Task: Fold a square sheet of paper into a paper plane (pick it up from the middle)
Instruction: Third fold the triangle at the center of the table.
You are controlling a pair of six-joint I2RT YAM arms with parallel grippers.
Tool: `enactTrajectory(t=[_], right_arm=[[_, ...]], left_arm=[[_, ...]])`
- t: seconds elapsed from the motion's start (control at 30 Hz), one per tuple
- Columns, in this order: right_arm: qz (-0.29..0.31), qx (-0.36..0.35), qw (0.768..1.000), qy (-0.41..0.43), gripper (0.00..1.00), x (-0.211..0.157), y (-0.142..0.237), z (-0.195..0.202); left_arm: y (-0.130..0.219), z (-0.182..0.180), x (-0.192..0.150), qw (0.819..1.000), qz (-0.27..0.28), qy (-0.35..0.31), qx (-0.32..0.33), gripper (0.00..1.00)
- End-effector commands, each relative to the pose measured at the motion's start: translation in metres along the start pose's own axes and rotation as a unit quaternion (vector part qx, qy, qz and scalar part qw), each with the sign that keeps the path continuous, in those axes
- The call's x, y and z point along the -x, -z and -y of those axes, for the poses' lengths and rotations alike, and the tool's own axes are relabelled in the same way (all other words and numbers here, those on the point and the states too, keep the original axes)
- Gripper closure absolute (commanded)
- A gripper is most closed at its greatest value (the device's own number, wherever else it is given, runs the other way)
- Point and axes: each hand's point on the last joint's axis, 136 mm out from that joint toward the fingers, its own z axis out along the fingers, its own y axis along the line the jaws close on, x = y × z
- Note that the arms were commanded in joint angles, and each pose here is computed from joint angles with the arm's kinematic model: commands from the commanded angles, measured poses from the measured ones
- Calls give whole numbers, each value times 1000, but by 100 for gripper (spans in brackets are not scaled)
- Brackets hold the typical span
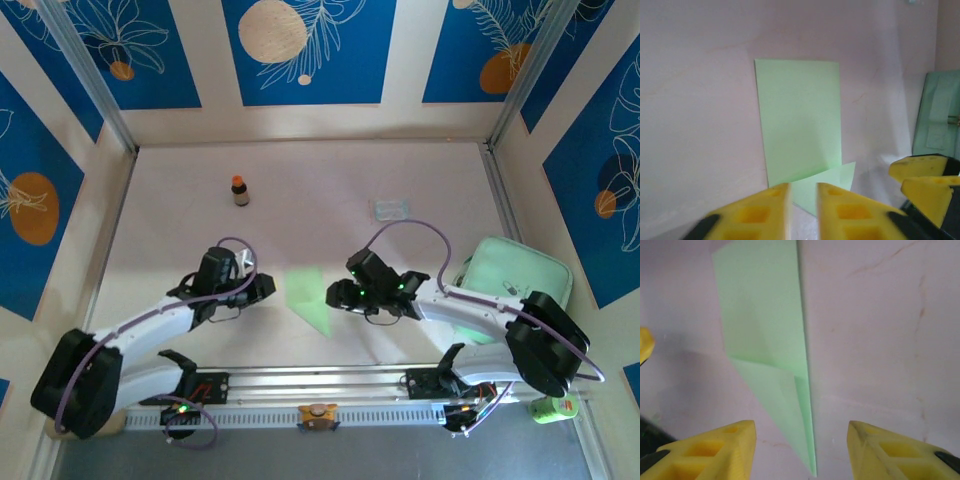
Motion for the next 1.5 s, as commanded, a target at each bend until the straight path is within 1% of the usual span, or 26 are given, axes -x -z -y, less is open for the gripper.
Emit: enactTrajectory(t=[0.0, 0.1, 0.17, 0.3, 0.37, 0.5, 0.53, 0.73, 0.9, 1.13, 1.37, 1.47], right_arm=[[57, -43, 997, -3, 50, 17, 3, 9], [88, -12, 996, 26, 49, 20, -3, -4], [72, 3, 997, 21, 49, 17, -6, -7], [17, 32, 999, 1, 50, 9, -18, -7], [8, 48, 999, -5, 53, 6, -24, -8], [-3, 115, 993, -24, 58, 2, -31, -13], [-9, 121, 992, -27, 59, 1, -33, -13], [-29, 122, 992, -17, 63, 0, -43, -12], [-43, 123, 991, -9, 67, 0, -51, -14], [-49, 126, 991, -3, 78, -3, -51, -14], [-43, 130, 991, 2, 91, -4, -44, -11], [-41, 133, 990, 4, 93, -3, -41, -12]], left_arm=[[12, -12, 5, 998, 21, -29, 53, 71], [17, -14, 5, 997, 27, -38, 59, 67], [18, -15, 4, 997, 27, -42, 61, 64], [17, -18, 3, 997, 27, -41, 65, 57], [17, -19, 4, 997, 29, -40, 66, 55], [17, -21, 2, 997, 26, -34, 69, 52], [17, -21, 2, 997, 26, -34, 68, 52], [18, -23, 3, 996, 31, -25, 74, 48], [17, -22, 3, 997, 27, -23, 74, 47], [15, -20, 1, 997, 20, -17, 68, 46], [4, -13, -1, 999, -6, -9, 50, 46], [-2, -7, -1, 999, -18, -2, 34, 46]])
